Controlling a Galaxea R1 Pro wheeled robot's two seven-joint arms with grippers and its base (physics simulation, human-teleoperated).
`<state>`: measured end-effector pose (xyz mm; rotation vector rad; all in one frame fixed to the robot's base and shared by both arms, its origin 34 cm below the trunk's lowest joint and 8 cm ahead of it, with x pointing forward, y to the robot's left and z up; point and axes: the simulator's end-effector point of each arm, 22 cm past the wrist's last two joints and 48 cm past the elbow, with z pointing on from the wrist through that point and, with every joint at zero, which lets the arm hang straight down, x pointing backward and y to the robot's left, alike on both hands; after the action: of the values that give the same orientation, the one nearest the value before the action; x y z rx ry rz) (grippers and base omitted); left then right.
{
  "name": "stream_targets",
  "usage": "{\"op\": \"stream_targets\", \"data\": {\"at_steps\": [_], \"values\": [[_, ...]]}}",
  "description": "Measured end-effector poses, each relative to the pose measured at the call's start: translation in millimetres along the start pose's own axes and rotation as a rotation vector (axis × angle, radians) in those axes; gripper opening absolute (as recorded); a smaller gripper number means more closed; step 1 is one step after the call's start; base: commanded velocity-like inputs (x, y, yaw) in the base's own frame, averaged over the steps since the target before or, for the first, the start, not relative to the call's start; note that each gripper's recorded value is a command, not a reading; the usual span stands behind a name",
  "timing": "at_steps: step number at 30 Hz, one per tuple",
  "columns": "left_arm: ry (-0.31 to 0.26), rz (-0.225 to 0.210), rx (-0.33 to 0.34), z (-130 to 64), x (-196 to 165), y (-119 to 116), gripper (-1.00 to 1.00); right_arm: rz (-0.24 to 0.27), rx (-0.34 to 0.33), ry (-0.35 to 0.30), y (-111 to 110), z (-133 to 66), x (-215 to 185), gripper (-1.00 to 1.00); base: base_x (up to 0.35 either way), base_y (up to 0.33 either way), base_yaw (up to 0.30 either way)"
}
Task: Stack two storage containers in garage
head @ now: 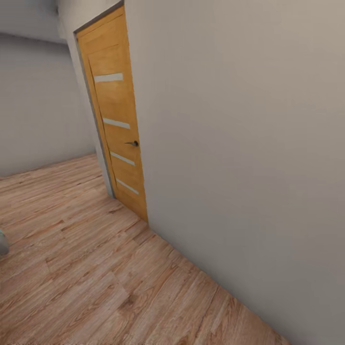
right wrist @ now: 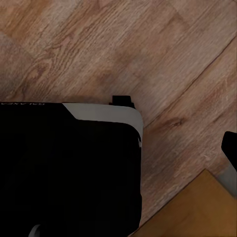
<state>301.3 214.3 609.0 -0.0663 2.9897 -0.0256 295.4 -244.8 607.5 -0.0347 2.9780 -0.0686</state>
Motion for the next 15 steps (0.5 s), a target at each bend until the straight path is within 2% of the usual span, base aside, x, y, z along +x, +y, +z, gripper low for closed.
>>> {"op": "stream_targets", "data": {"at_steps": [5, 15], "values": [[0.000, 0.000, 0.000, 0.0, -0.1, 0.0, 1.00, 0.000, 0.000, 0.000, 0.0, 0.0, -0.1, 1.00, 0.000, 0.000, 0.127], [0.000, 0.000, 0.000, 0.0, 0.0, -0.1, 1.00, -0.001, 0.000, -0.001, -0.7, 0.0, -0.5, 1.00, 0.000, 0.000, 0.015]]}}
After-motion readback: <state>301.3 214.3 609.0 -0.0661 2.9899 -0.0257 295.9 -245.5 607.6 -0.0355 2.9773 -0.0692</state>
